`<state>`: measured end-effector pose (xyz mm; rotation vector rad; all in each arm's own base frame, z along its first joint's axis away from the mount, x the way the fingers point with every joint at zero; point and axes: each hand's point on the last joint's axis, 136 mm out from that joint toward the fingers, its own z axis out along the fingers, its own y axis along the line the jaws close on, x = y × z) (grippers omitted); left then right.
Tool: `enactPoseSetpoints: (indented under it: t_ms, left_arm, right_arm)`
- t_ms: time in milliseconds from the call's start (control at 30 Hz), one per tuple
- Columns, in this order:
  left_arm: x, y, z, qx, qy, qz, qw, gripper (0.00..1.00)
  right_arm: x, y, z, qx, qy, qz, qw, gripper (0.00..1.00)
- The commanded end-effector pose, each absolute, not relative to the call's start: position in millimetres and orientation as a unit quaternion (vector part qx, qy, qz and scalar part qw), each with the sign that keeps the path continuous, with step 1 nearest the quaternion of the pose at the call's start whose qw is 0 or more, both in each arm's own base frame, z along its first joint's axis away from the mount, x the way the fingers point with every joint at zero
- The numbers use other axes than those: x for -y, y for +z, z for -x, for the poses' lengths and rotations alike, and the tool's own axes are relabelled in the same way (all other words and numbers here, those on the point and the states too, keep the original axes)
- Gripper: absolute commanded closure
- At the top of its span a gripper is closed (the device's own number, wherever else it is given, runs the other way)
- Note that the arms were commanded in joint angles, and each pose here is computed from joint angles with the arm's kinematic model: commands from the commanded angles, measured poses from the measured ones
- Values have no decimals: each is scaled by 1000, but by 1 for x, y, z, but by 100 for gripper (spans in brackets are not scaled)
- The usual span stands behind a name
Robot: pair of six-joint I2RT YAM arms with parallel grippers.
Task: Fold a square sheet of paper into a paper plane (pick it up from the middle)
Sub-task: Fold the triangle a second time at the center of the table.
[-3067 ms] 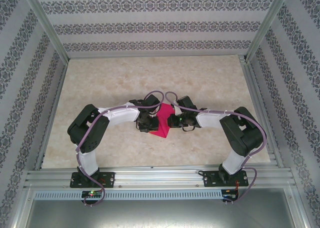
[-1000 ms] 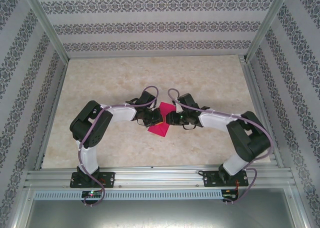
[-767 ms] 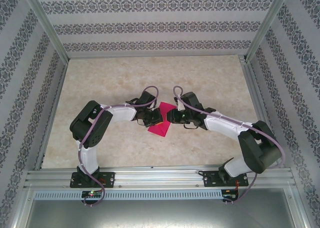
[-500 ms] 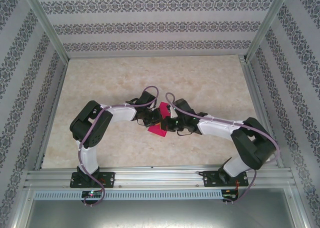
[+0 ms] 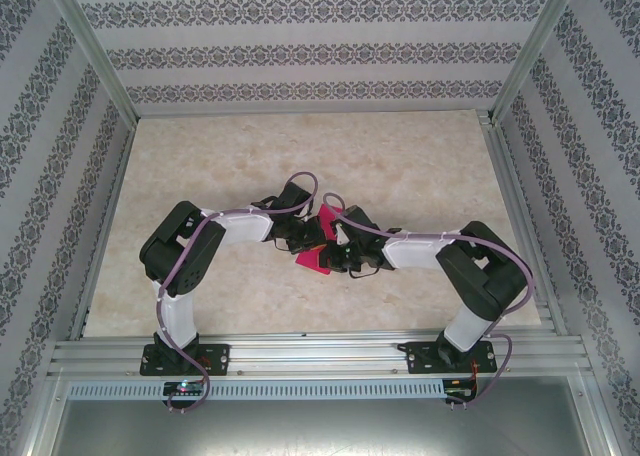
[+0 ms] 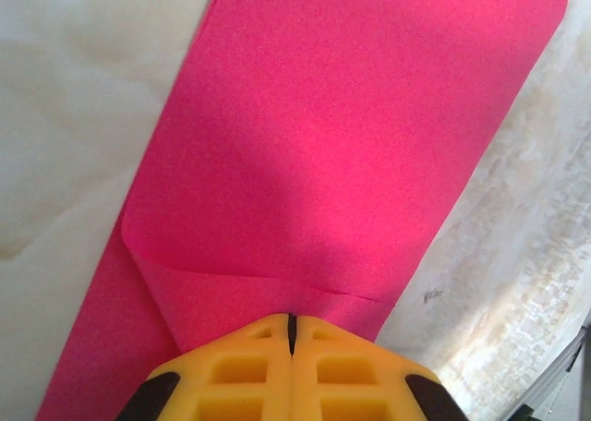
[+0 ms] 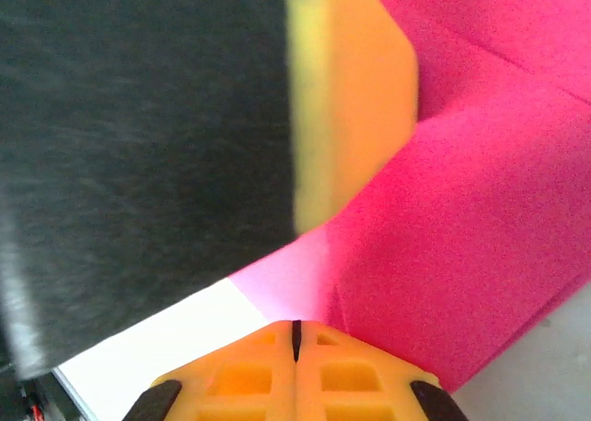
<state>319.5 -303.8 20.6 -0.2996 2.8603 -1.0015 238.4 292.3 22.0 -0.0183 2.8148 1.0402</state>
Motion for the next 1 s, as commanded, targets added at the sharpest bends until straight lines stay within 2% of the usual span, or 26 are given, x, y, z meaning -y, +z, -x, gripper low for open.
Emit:
enactPoseSetpoints:
  t_ms: [0,400,600,833,967]
  left_arm:
    - [289,-1,-310,-951,-289,106,28,100]
    - [287,-5,-308,-953,-284,106,23,100]
    - [288,-5,-307,-952,-286,106,22,100]
    - [289,-4,-308,-952,-288,105,22,100]
    - [289,-4,-308,-952,-288,105,22,100]
  right_arm:
    - [-288,17,-240,-937,344,-7,63,96]
    - [-288,11,-230,-929,368,-16,33,93]
    - [-297,35,-240,-917,396,-12,55,92]
    - [-285,48,-255,-913,395,-36,90,90]
    - [-288,45,-257,-909,409,-45,73,91]
